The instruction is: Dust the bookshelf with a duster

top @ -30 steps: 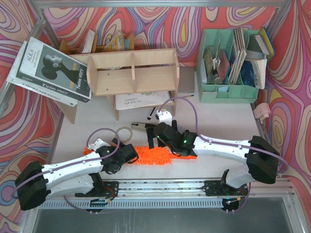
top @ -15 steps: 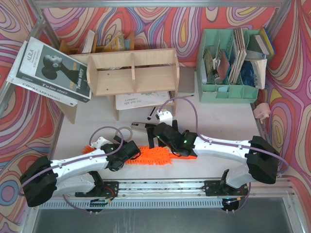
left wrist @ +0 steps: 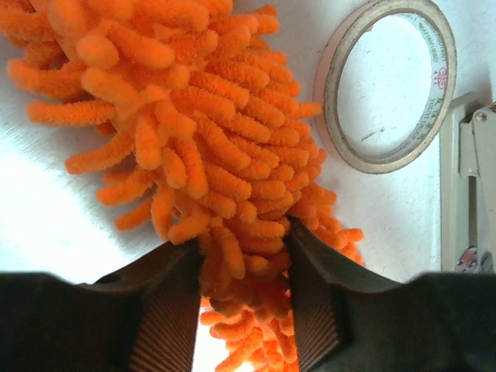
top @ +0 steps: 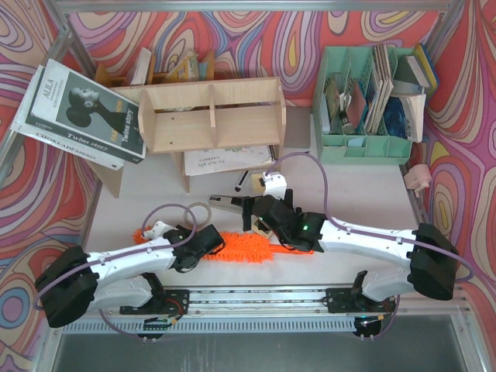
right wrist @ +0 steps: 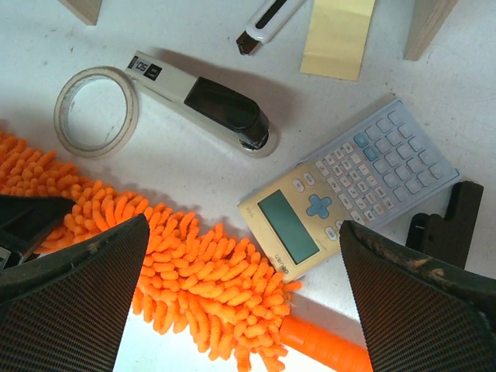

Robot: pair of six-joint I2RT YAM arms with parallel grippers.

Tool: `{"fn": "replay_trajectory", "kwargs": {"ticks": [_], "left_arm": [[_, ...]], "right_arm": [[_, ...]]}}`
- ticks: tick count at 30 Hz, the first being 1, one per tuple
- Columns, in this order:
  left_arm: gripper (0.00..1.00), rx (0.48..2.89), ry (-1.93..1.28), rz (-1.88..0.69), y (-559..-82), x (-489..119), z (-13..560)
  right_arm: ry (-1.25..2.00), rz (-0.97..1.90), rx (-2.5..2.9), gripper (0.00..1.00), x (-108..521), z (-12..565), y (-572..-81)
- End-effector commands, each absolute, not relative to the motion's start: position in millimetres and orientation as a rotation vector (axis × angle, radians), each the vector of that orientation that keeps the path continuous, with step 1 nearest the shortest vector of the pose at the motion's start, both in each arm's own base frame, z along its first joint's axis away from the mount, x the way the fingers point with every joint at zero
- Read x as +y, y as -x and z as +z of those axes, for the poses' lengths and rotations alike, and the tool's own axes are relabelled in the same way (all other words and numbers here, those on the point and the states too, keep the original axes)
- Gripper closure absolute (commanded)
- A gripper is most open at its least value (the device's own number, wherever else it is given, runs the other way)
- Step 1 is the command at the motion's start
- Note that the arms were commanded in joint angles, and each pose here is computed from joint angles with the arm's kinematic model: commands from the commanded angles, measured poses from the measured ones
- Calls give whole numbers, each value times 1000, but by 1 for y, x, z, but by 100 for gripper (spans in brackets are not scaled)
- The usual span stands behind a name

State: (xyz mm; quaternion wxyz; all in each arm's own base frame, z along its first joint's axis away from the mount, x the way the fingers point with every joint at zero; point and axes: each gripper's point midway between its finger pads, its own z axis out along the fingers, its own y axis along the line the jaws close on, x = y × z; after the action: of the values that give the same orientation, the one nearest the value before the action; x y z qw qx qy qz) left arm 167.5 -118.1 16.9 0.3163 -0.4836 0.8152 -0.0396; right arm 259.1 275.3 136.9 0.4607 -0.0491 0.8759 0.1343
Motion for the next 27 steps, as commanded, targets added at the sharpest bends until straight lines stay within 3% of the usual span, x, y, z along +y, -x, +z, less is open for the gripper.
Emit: {"fn": "replay_trajectory", "kwargs": {"ticks": [1,5,13,27], "left_arm": [[62,2193,1340,13,-142,-96,-10],[78,2143,1359,15,-143,-87,-1],[99,2018,1359,-23,-150,-66,34],[100,1830,1279,-93,-165,-35,118]], "right_arm": [[87,296,2143,1,267,137,-260],[81,272,2144,2,264,137,-261],[181,298,2068,1,267,148,-263],[493,353,1903,1,279,167,-257]]}}
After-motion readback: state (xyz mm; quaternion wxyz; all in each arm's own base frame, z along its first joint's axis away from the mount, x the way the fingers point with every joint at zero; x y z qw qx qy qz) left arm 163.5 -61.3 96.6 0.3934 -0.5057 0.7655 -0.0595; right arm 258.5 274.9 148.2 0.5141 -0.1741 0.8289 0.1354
